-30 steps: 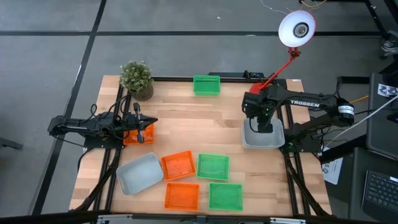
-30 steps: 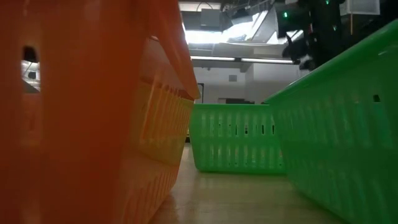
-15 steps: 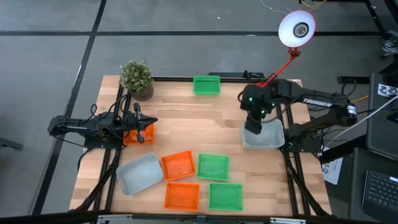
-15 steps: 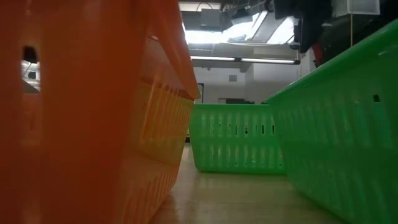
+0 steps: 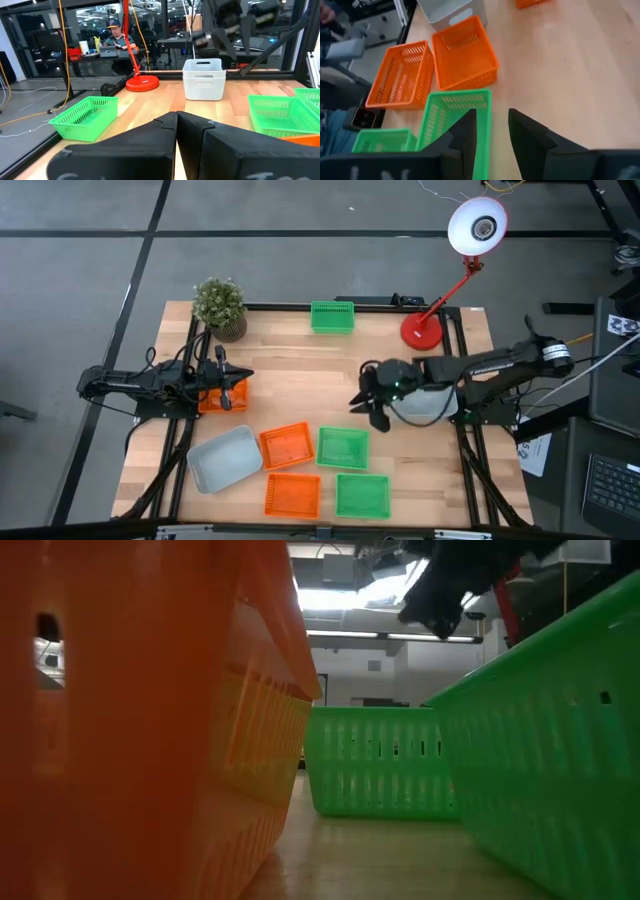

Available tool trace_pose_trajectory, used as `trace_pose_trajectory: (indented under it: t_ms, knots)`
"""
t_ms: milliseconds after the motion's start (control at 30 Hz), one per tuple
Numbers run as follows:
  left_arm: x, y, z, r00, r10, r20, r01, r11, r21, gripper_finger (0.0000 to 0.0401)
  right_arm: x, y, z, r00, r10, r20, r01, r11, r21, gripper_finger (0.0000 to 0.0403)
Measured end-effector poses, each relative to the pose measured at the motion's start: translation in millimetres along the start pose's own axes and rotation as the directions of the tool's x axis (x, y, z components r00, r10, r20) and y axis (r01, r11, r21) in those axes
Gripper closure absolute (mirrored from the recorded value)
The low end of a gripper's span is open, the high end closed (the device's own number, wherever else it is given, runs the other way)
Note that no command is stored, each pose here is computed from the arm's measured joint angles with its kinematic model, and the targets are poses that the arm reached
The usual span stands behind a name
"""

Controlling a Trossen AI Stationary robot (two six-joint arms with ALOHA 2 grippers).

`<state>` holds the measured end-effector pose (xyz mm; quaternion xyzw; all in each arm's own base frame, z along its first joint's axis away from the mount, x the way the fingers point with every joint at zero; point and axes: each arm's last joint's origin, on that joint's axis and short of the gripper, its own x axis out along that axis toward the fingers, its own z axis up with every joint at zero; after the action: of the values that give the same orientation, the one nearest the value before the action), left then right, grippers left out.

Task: Stack baskets by color
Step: Stack the center green bin onto the top center green bin

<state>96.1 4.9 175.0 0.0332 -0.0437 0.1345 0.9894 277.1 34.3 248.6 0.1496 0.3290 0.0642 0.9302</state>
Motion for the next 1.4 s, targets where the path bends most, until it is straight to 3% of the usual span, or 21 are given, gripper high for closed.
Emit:
trace_pose_trajectory:
  t_ms: [200,467,800,1400]
  knots:
    - [0,0,0,1.000,0.000,-0.003,0.000,1.000,0.001,0.0401,33,7,-25,0.998,-0.036,-0.051,0.039,0.997,0.061,0.0292]
    - [0,0,-1,1.000,-0.001,-0.013,0.001,1.000,0.003,0.0401,66,11,-36,0.987,-0.069,-0.145,0.072,0.997,0.015,0.0292]
    - [0,0,-1,1.000,-0.001,-0.013,0.001,1.000,0.003,0.0401,77,9,-39,0.982,-0.143,-0.126,0.144,0.990,-0.004,0.0292]
    - [0,0,-2,1.000,-0.001,-0.015,0.001,1.000,0.001,0.0401,90,12,-53,0.971,-0.154,-0.183,0.148,0.988,-0.047,0.0292]
